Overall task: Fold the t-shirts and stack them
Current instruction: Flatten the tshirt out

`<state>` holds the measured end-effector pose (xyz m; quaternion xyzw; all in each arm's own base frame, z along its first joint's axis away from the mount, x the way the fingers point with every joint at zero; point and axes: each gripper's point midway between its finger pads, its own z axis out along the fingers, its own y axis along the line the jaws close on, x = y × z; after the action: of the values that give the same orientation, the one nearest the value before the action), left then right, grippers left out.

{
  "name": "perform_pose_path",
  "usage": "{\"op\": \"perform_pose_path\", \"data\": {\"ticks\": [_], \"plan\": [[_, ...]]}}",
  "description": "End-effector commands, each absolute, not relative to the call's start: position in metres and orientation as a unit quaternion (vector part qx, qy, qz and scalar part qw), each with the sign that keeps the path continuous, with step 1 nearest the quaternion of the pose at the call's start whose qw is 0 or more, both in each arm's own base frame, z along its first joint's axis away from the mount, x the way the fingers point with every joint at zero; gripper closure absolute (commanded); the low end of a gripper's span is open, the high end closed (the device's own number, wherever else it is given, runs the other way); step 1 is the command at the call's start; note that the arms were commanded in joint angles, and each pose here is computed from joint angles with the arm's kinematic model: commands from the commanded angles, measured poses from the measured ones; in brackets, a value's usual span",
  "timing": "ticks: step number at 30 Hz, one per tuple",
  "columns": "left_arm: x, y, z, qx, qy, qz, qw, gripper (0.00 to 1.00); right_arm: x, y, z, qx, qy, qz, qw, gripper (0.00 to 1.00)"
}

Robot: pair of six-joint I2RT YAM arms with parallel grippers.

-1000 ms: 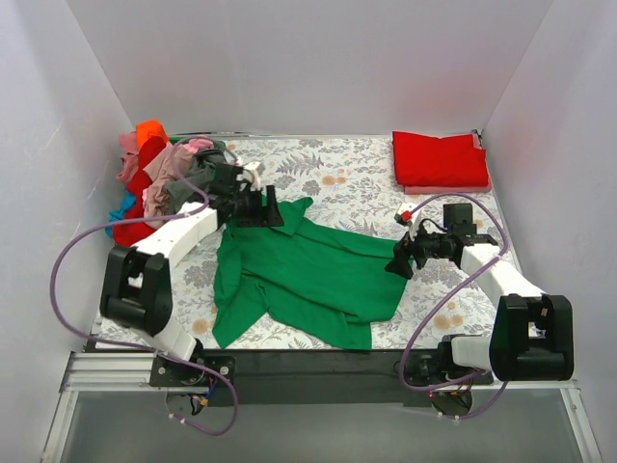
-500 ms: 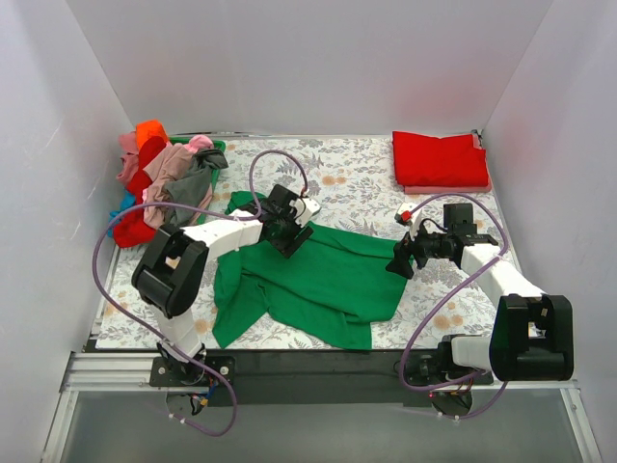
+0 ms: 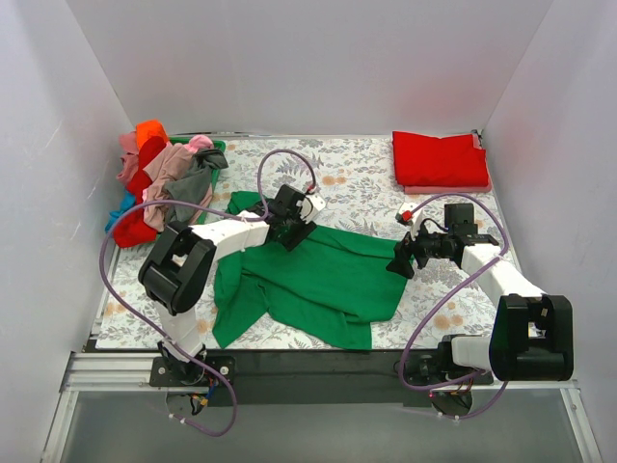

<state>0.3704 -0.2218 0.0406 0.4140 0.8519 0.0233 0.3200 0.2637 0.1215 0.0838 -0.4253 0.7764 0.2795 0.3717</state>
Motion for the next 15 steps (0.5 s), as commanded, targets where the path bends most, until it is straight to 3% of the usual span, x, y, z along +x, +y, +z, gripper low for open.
{"op": "perform_pose_path", "data": {"ticks": [1, 15], "plan": [[0.389, -0.234, 0.052, 0.417, 0.838, 0.031, 0.350, 0.41, 0.269, 0.124, 0.095, -0.432, 0.766, 0.282, 0.384, 0.13], [0.410, -0.230, 0.043, 0.392, 0.846, 0.068, 0.356, 0.74, 0.269, 0.123, 0.095, -0.434, 0.765, 0.283, 0.383, 0.13]]}}
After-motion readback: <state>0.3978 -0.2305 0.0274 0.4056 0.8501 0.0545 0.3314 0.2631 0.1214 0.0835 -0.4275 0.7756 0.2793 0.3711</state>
